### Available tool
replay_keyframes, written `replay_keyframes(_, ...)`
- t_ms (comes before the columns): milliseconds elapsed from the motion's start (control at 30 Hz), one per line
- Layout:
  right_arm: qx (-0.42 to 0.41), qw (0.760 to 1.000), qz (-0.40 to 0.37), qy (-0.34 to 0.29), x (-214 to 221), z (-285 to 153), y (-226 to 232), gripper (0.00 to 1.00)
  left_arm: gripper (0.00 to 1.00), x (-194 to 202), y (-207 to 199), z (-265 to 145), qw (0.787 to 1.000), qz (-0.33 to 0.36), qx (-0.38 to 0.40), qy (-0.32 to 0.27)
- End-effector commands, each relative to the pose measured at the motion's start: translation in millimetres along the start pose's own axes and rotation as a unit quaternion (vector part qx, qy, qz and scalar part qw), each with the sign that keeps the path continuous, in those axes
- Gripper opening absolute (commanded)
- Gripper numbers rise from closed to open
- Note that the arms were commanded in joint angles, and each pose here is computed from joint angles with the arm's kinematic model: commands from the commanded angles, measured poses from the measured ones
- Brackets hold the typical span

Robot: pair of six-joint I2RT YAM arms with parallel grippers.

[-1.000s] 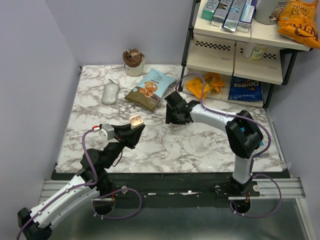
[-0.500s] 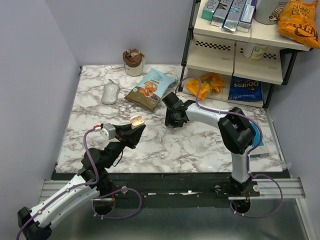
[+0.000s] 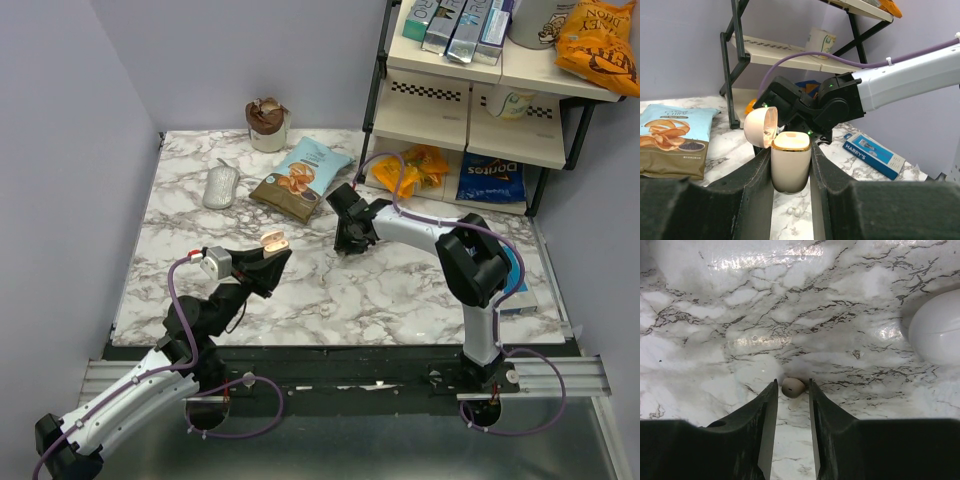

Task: Insert the wireless bluetooth earbuds into the charging case
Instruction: Pick up the earbud from the center of the board.

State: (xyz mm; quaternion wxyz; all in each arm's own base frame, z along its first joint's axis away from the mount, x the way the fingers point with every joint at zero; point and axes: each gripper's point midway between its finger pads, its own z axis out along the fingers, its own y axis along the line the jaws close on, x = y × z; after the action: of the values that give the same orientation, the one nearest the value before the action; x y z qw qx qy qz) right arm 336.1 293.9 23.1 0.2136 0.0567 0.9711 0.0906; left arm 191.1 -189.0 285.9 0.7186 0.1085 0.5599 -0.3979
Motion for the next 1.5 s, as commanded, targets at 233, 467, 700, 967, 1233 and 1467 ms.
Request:
replay_keyframes(233,0.030,0.999,0.005,0.032,14,18,-13,0.27,0.00,-7,-1,2,1.000,0.001,-0.004,-0.004)
replay_keyframes(467,0.033,0.999,-0.001,0.021,10,12,-17,0.14,0.00,-8,-1,1,1.000,0.001,-0.004,-0.007)
replay_keyframes(700,0.030,0.999,-0.020,-0.029,-10,-14,-20,0.01,0.00,-7,-1,2,1.000,0.000,-0.005,-0.007)
replay_keyframes(967,0.011,0.986,-0.059,-0.152,-55,-77,-25,0.01,0.00,-7,1,6,1.000,0.000,-0.010,-0.009)
replay_keyframes(1233,-0.049,0.923,-0.134,-0.356,-102,-226,3,0.01,0.00,-11,-4,24,1.000,0.023,0.002,-0.007)
replay_keyframes(1467,-0.100,0.868,-0.172,-0.454,-122,-339,17,0.01,0.00,-45,-30,49,0.993,0.074,0.063,-0.070)
